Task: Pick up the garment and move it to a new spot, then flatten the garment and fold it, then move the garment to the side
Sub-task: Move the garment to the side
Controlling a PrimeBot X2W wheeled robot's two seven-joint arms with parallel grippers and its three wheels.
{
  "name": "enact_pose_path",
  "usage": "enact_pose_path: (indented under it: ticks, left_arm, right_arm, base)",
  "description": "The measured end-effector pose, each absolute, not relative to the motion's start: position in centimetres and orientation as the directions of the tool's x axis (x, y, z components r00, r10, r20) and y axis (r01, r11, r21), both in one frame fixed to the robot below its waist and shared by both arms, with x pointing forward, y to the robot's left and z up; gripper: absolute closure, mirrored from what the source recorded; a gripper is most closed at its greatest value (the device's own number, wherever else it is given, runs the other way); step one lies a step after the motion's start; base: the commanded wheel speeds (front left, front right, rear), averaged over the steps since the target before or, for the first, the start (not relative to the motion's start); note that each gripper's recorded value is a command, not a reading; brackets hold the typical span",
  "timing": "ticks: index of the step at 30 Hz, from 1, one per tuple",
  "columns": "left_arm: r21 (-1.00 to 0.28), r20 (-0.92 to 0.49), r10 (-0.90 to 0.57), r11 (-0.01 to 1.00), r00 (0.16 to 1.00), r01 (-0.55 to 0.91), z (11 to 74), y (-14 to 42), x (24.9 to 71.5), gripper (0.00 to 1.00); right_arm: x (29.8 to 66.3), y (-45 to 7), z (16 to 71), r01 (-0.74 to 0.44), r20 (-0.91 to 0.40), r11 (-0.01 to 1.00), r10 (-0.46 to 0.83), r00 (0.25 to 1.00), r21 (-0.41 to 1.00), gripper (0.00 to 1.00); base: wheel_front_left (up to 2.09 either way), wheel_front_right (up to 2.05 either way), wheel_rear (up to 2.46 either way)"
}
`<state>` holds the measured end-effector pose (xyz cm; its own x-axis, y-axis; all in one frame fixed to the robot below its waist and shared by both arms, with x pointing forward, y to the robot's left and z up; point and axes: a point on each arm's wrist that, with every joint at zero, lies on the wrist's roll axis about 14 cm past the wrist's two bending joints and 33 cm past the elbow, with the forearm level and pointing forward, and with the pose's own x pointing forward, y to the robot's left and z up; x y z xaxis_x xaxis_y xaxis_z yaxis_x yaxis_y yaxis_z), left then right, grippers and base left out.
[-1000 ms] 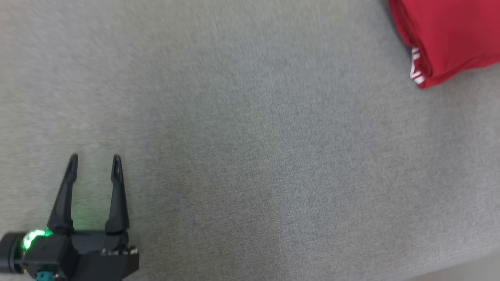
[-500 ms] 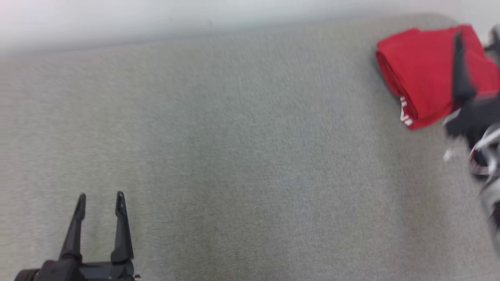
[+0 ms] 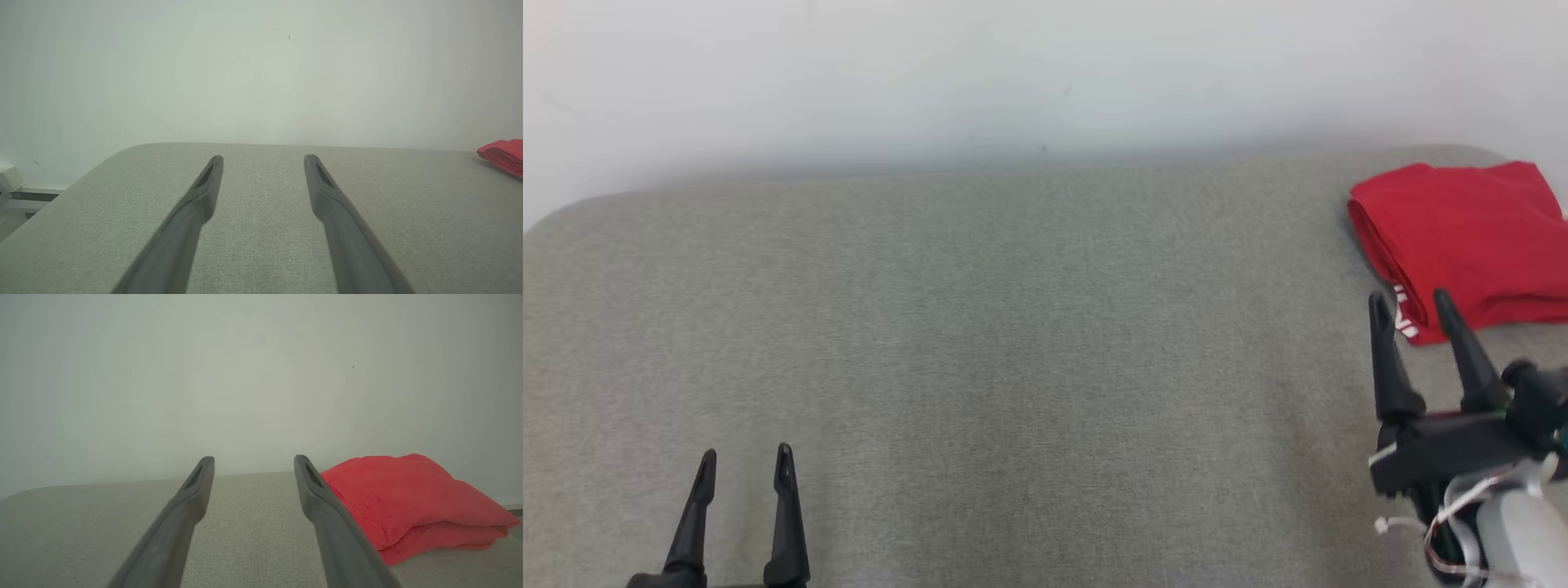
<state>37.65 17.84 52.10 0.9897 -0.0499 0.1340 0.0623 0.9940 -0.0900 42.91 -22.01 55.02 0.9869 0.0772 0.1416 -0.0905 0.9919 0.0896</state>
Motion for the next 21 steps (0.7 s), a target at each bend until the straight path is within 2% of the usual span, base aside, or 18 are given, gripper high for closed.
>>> enact_pose_path:
  ticks: [12,14,21]
  left_arm:
    - [-0.093,0.147,0.007,0.996,0.989,0.006,52.6,19.8,35.5,0.00]
    - [-0.093,0.148,0.008,0.996,0.989,0.006,52.6,19.9,35.2,0.00]
    - [-0.096,0.137,0.008,0.995,0.991,0.005,52.2,19.9,34.8,0.00]
  right_arm:
    - [38.1,-18.0,52.8,-0.135,0.106,0.980,0.121,0.987,0.146,0.00]
    - [37.4,-17.7,52.6,-0.142,0.101,0.983,0.131,0.986,0.116,0.00]
    - [35.6,-17.7,52.3,-0.125,0.106,0.981,0.110,0.988,0.148,0.00]
  base:
    - [0.00,0.00,0.00]
    - [0.00,0.00,0.00]
    - [0.00,0.00,0.00]
